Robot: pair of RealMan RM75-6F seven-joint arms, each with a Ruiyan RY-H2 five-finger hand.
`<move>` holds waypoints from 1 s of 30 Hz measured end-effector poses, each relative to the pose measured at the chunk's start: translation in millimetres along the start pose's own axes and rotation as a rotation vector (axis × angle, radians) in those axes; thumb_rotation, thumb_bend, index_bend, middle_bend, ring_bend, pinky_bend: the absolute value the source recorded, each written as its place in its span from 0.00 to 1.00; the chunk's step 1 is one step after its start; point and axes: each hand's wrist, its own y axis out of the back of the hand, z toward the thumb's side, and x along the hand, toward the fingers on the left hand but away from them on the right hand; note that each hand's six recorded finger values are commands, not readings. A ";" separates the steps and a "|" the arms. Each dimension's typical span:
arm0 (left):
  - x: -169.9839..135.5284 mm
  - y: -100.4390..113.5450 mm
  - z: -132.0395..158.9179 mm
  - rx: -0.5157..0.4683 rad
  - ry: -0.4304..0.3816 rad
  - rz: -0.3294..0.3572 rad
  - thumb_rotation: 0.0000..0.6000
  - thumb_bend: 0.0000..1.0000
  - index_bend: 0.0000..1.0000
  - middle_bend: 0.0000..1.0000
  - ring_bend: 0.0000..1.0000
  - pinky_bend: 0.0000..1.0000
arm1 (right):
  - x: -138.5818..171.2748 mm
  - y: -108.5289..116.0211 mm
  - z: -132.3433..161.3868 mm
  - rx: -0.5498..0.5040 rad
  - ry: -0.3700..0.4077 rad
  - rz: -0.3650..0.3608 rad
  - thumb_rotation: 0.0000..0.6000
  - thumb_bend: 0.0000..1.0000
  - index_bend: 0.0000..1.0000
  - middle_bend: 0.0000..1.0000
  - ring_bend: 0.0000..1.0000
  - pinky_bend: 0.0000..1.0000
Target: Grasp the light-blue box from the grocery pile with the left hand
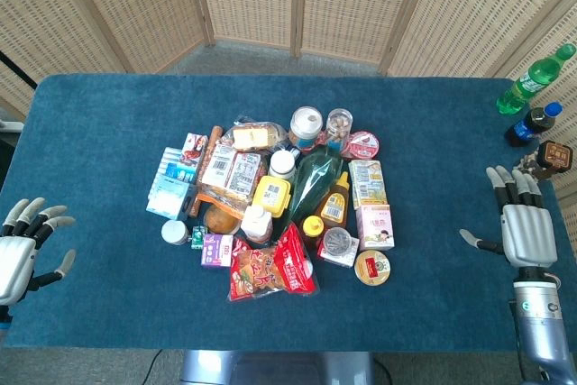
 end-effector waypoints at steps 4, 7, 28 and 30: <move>-2.9 -2.1 -1.4 -0.004 0.003 -0.007 0.83 0.45 0.30 0.24 0.11 0.00 | 1.1 -1.2 0.8 -0.019 0.001 0.005 0.82 0.00 0.00 0.00 0.00 0.00; -5.8 -2.0 -1.4 -0.009 0.001 -0.006 0.82 0.45 0.28 0.24 0.11 0.00 | 2.1 -1.9 2.3 -0.045 0.007 0.013 0.82 0.00 0.00 0.00 0.00 0.00; 46.1 -11.9 15.8 0.111 -0.065 -0.180 0.83 0.27 0.00 0.00 0.00 0.00 | 19.1 13.7 -5.5 -0.094 -0.008 -0.010 0.82 0.00 0.00 0.00 0.00 0.00; 56.6 -11.8 21.1 0.123 -0.076 -0.185 0.82 0.26 0.00 0.00 0.00 0.00 | 20.0 15.5 -5.8 -0.095 -0.010 -0.014 0.82 0.00 0.00 0.00 0.00 0.00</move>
